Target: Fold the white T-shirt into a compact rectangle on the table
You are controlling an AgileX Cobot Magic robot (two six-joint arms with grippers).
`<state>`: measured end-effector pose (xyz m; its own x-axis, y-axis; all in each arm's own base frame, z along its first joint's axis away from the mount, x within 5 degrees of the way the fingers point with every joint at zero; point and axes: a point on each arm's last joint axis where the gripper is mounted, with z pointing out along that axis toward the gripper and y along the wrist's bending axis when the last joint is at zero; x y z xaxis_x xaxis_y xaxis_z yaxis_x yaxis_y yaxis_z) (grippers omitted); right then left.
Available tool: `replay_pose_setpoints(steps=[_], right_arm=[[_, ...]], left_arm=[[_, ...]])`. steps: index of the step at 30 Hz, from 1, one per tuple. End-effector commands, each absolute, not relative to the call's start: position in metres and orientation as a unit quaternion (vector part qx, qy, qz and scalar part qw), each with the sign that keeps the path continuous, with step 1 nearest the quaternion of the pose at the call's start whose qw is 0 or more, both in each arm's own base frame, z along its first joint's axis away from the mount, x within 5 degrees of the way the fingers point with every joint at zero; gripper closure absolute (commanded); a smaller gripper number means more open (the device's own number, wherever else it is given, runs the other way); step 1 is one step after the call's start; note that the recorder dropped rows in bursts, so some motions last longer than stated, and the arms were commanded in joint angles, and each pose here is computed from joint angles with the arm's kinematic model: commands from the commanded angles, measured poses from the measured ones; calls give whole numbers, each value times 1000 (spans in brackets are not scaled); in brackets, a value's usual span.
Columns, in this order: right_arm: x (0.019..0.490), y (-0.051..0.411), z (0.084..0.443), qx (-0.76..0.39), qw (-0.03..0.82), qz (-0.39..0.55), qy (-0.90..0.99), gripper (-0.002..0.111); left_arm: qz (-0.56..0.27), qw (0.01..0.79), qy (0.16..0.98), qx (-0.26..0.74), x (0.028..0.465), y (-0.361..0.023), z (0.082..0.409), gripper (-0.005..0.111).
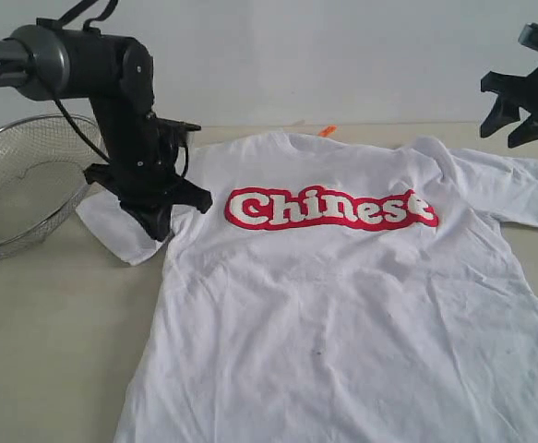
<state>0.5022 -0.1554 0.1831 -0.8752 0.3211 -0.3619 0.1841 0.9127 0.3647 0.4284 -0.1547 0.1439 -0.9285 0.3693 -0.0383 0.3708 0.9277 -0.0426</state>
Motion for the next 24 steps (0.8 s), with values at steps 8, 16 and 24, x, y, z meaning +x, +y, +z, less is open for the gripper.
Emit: replay_pose_setpoints(steps=[8,16,24], right_arm=[[521,-136,170,124,252,147,949,96],[536,-126,141,133,276,117,945,108],[538,-128,117,139,270,112,946,108]], left_arm=[[-122,136,965,188,444,-174,164,102],[-120,145,963,191,446,-174,161,102],[-119,146,962,198,446,-174,161,102]])
